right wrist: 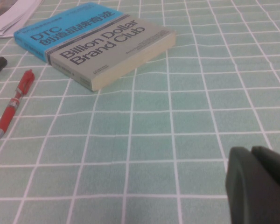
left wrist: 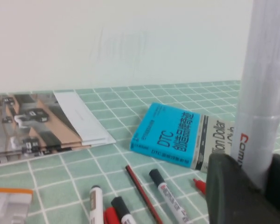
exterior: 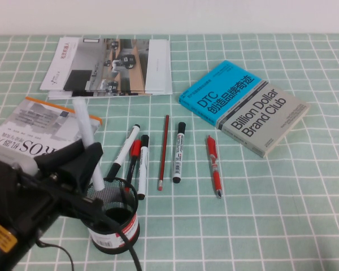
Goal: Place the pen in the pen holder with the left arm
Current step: Place the pen onto the pen holder
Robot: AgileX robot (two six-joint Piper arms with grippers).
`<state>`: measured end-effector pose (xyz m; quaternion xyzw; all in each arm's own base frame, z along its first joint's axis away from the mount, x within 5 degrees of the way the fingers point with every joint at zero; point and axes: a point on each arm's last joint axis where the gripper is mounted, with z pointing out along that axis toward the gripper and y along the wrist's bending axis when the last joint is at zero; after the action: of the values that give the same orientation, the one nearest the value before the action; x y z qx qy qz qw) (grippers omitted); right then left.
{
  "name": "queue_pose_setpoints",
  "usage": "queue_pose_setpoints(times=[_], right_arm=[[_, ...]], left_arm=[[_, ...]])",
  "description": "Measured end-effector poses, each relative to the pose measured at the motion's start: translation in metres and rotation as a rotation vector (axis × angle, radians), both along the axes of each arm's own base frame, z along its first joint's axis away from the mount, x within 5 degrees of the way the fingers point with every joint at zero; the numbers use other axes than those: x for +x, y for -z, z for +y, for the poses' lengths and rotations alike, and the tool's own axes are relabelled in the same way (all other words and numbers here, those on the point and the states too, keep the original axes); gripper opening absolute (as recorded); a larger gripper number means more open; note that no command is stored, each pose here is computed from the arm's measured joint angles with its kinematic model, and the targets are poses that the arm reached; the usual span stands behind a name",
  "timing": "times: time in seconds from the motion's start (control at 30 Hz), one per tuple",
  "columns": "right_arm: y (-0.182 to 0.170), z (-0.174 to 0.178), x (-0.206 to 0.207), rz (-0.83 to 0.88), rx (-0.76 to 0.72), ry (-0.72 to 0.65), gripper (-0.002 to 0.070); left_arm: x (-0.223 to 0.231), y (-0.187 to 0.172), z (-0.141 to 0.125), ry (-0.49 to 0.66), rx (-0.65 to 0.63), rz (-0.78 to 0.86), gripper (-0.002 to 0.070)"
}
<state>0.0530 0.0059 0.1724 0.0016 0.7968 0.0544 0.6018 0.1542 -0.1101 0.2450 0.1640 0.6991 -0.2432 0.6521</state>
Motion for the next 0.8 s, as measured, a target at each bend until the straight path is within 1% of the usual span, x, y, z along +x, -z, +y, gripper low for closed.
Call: queue_pose_setpoints(times=[0.3,0.53,0.73,0.8], right_arm=[[0.0,0.0,0.0,0.0,0.0,0.0,-0.002],[0.0,0.0,0.0,0.0,0.0,0.0,-0.002],[0.0,0.0,0.0,0.0,0.0,0.0,-0.002],[0.0,0.0,0.0,0.0,0.0,0.0,-0.002]], left_arm=[[-0.003,0.036,0.003,-0.004,0.029,0.026,0.0108],[0.001,0.05,0.0,-0.009,0.045,0.043,0.0108],[0.006,0.058,-0.003,-0.015,0.028,0.049,0.0108],[0.007,0.059,-0.004,-0.016,0.018,0.05,0.0119]])
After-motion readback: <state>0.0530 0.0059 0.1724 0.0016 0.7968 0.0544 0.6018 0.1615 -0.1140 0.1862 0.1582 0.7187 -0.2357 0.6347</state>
